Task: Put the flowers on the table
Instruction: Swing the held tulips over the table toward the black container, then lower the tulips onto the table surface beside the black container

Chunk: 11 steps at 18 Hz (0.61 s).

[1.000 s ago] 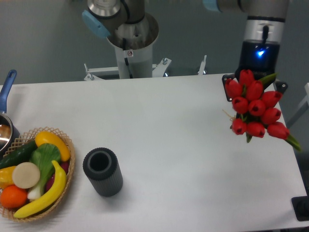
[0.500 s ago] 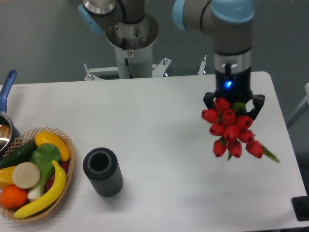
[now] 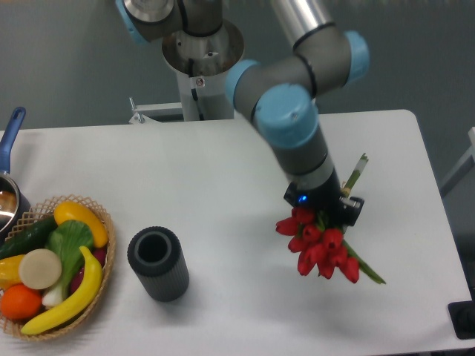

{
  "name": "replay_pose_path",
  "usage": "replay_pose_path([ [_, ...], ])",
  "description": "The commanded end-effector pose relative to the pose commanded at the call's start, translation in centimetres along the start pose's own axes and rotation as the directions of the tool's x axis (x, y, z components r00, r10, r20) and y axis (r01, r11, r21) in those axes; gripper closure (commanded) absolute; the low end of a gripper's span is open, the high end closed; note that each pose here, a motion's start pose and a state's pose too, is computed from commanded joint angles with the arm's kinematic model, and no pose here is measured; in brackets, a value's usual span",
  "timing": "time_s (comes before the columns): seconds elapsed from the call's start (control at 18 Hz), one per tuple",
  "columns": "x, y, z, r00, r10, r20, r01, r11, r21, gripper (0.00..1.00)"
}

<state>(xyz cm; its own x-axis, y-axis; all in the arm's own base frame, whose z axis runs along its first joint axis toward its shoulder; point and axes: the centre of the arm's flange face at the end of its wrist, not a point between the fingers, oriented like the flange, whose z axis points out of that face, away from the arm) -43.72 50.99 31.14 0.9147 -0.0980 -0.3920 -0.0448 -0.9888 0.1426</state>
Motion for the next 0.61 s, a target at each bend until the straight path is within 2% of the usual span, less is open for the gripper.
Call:
replay_pose_path([
  [0.28, 2.4, -2.6, 4.9, 0.997, 0.051, -0.062, -0.053, 0.998, -0.034, 0.55],
  [0.61, 3.5, -3.7, 7.9, 0.993, 0.071, -0.099, -0.076, 0.996, -0.053, 0.55],
])
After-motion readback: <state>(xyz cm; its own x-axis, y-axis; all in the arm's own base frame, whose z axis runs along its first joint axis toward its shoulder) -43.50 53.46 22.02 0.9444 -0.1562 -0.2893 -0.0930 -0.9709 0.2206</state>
